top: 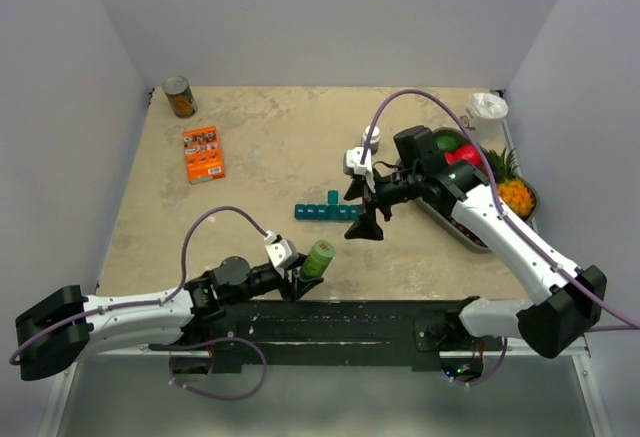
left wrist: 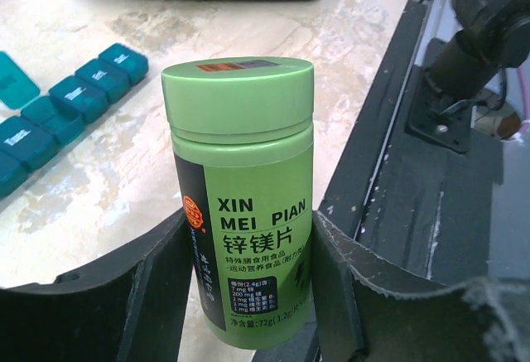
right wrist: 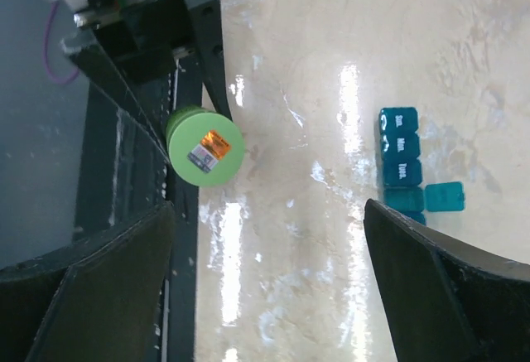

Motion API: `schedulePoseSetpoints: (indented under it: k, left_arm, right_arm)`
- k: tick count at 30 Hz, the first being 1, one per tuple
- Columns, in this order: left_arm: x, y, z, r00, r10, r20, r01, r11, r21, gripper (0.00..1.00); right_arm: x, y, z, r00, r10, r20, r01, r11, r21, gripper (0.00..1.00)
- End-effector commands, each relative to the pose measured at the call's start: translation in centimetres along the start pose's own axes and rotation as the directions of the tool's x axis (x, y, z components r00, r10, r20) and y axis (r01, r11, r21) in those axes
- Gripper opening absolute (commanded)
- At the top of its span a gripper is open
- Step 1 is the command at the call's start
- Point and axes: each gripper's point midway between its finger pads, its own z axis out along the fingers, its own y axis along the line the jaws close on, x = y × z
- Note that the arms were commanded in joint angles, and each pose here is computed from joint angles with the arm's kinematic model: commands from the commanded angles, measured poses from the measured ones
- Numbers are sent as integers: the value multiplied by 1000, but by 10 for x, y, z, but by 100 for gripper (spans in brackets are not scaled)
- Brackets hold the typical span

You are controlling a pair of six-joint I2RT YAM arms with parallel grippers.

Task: Sort the pills into containers

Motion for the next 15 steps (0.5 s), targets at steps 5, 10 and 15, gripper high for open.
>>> schedulePoseSetpoints:
  k: [5,10,15]
  left_arm:
    - [-34,14,12,992,114,44,-110,990,-90,0]
    - [-46,24,22,978,205,28,-199,969,-147,0]
    - [-53,31,32,961,278,-2,-274,945,-179,0]
  right_arm:
    - [-9,-11,16,946,320,46,-319,947,-31,99]
    - [3,-24,24,907,418,54,-421,906,43,99]
    - [6,-34,28,844,530,78,-536,839,95,99]
